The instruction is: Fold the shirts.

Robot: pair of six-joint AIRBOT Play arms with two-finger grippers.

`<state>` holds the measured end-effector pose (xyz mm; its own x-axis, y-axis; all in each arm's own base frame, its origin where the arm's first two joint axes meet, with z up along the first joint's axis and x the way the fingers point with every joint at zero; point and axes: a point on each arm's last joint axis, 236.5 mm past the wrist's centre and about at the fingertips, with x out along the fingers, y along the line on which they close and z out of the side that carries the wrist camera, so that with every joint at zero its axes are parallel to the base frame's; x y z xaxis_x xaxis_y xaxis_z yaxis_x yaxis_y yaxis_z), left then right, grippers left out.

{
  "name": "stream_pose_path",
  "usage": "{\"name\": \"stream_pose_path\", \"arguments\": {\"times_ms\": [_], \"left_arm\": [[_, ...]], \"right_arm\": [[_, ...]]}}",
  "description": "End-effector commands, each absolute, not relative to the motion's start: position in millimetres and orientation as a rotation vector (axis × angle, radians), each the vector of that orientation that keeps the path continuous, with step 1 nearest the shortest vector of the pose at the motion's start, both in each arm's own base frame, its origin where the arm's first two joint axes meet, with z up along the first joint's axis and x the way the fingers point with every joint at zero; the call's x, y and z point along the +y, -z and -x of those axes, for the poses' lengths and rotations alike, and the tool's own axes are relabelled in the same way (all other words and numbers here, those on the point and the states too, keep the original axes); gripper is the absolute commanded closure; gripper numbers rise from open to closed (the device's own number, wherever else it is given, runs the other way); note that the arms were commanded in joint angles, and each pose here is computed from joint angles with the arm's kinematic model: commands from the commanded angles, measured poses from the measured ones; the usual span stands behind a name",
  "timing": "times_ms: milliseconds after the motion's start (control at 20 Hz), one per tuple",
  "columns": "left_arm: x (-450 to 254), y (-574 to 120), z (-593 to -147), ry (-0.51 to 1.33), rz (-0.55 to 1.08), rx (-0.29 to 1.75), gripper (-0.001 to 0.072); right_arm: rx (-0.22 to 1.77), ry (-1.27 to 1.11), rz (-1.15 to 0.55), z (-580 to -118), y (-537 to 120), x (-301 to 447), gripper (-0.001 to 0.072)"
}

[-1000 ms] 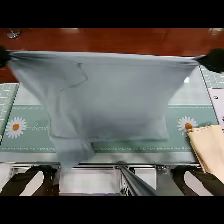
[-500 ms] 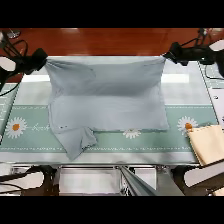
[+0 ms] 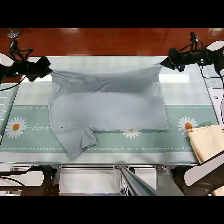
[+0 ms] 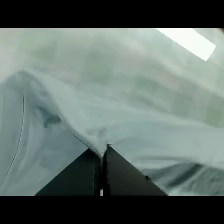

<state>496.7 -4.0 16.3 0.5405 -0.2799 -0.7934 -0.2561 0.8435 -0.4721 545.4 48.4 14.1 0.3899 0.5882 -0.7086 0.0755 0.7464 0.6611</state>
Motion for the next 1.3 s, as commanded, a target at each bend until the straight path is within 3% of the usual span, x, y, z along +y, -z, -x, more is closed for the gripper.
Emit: {"name": "stream_pose_path", "arguments": {"times_ms": [0,150,450,500,550,600,650,850,950,1050,1250], "left_arm": [[-2.1,2.2,-442.9,0.115,0.394,1.263,0.0686],[14.1,31.9,-411.0,0.07,0.309,1.4,0.0686],[1.4,74.6,-397.0,0.04,0.372,1.485,0.0686],[1.0,74.5,-395.6,0.034,0.381,1.491,0.0683],[0.0,73.9,-391.0,0.028,0.392,1.513,0.0581],[0.6,70.7,-384.0,0.034,0.386,1.547,0.0206],[7.0,64.1,-377.9,0.025,0.374,1.577,0.0005],[47.1,23.0,-341.7,0.007,0.342,1.622,0.0005],[53.8,17.0,-310.9,-0.012,0.428,1.605,0.0005],[45.0,26.2,-276.0,-0.012,0.564,1.564,0.0004],[13.1,51.8,-226.4,-0.031,0.863,1.454,0.0003]], "right_arm": [[1.371,-0.331,-0.517,-492.0,9.2,25.9,0.0674],[1.476,-0.233,-0.463,-472.6,32.3,11.7,0.0674],[1.591,-0.243,-0.472,-451.3,80.3,37.1,0.0674],[1.585,-0.231,-0.476,-453.5,81.9,39.2,0.0639],[1.585,-0.211,-0.504,-455.2,80.8,43.6,0.0349],[1.582,-0.224,-0.513,-455.1,75.3,46.0,0.0089],[1.579,-0.22,-0.519,-453.8,65.5,41.6,0.0095],[1.479,-0.089,-0.456,-440.4,6.7,-25.0,0.0095],[1.413,0.037,-0.433,-418.0,-5.8,-66.8,0.0095],[1.32,0.088,-0.556,-390.5,4.3,-68.6,0.0095],[1.084,-0.08,-0.822,-341.4,17.7,8.9,0.0095]]}}
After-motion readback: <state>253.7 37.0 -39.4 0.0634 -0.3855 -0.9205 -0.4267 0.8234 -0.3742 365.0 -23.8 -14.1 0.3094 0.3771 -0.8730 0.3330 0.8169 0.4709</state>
